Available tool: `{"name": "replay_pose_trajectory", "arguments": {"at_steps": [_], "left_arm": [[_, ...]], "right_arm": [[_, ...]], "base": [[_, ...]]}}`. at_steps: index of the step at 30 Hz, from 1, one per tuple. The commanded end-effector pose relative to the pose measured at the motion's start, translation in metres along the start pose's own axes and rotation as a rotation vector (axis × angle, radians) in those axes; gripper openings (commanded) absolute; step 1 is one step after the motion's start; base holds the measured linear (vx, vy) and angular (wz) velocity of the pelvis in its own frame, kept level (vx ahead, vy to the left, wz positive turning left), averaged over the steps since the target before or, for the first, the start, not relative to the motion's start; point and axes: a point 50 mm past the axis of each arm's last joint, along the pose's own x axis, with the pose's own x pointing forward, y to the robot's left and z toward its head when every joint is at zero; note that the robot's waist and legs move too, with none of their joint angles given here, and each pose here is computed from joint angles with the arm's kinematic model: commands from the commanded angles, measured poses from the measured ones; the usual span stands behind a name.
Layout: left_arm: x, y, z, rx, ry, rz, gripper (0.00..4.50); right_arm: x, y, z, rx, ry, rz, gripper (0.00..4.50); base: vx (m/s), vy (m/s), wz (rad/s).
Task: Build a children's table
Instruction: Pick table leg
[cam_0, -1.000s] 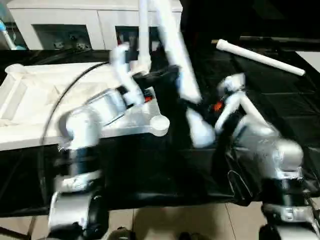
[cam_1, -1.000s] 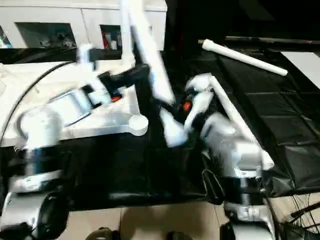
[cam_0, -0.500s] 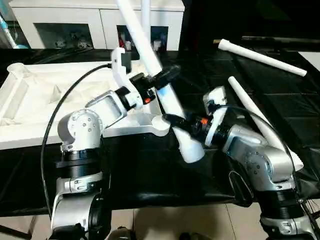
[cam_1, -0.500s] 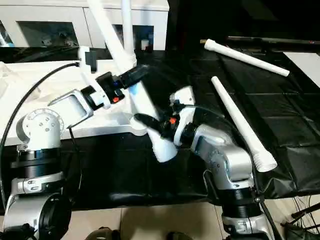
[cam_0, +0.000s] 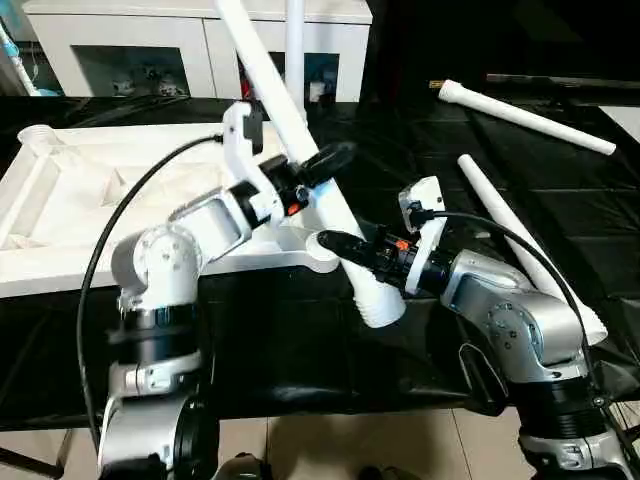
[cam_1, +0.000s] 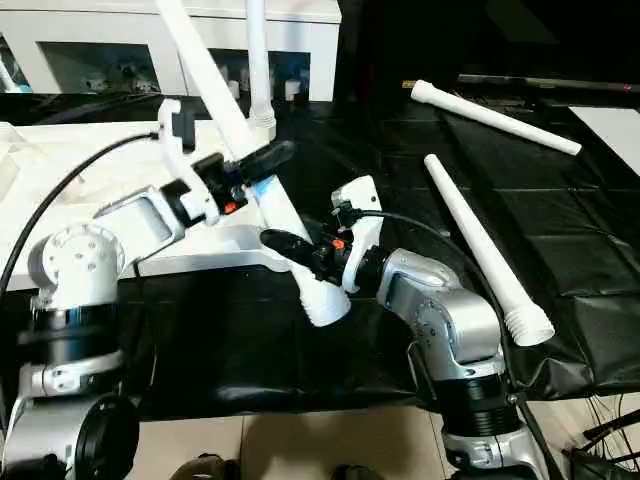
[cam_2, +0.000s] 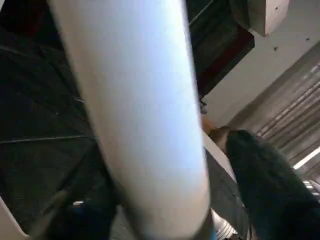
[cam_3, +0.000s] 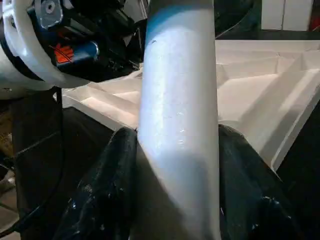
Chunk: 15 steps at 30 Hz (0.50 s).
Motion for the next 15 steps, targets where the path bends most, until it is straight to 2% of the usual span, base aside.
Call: {"name": "replay_pose_trajectory", "arguments": {"at_steps": [1, 15], "left_arm": [[-0.0005, -0.0055, -0.0012, 0.009, 0.001, -0.016, 3.04], [-0.0004, -0.0053, -0.0025, 0.025, 0.008, -0.026, 2.09]], "right_arm": [[0.0006, -0.0031, 0.0082, -0.021, -0.023, -0.016, 1.82], [0.001, -0.003, 0.0095, -0.041, -0.024, -0.029, 1.81]], "base": [[0.0, 0.0, 0.0], [0.0, 0.0, 0.0]]}}
